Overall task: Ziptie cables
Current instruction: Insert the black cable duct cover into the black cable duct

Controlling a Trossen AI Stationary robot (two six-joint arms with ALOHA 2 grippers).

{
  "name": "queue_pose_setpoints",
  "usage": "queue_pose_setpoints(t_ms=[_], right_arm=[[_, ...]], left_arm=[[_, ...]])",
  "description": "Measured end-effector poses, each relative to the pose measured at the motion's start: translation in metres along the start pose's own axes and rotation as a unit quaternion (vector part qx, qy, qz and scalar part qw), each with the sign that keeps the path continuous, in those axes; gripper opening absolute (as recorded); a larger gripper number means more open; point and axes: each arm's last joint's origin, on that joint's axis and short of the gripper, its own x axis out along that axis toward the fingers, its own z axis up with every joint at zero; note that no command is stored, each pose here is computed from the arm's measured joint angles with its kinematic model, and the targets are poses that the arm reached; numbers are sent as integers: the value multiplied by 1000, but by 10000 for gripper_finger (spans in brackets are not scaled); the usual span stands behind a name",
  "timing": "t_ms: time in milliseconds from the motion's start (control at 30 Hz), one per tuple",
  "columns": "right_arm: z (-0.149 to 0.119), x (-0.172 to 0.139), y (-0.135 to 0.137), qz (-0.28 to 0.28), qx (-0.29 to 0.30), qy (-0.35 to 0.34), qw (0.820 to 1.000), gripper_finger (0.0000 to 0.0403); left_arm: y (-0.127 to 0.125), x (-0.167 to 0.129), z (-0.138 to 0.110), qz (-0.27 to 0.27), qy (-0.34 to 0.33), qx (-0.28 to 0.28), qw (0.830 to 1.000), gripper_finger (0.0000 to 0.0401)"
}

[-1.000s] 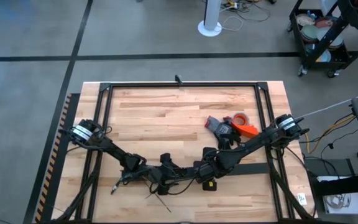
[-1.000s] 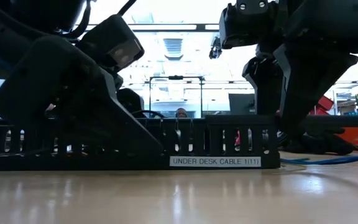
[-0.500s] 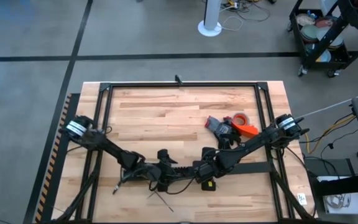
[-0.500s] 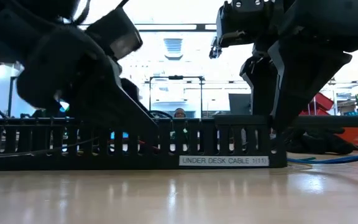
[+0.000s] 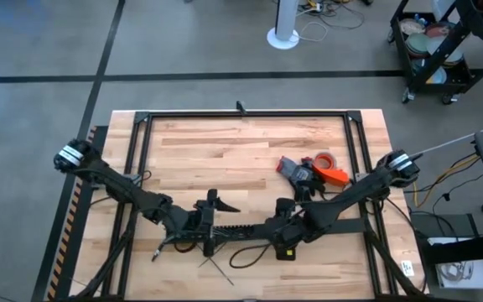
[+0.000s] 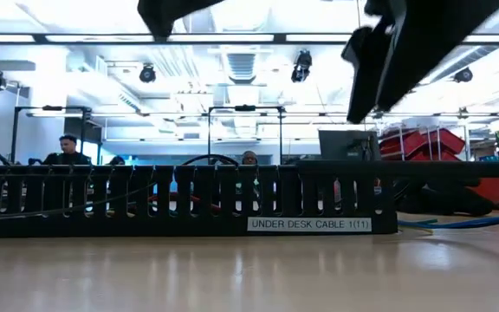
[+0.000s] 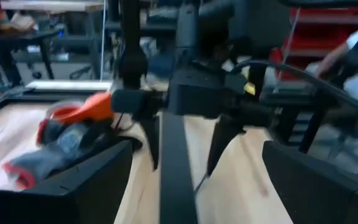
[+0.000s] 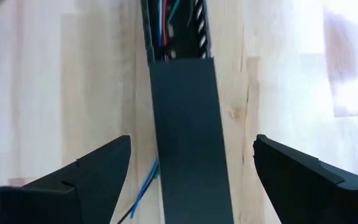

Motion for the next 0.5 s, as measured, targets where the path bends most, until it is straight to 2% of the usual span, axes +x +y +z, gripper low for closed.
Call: queue_pose_setpoints(t_ms=[100, 233, 500], right_arm=[[-1, -14, 1, 3, 10, -19, 1000, 314], [-3, -32, 2, -11, 12, -54, 998, 307], [-6, -43, 3, -18, 35, -78, 996, 312]], left_arm=[[2, 0, 3, 11, -12, -11, 1000, 347], [0, 9, -6, 21, -15, -16, 1000, 347], [0, 36, -57, 53, 45, -40, 997, 348]])
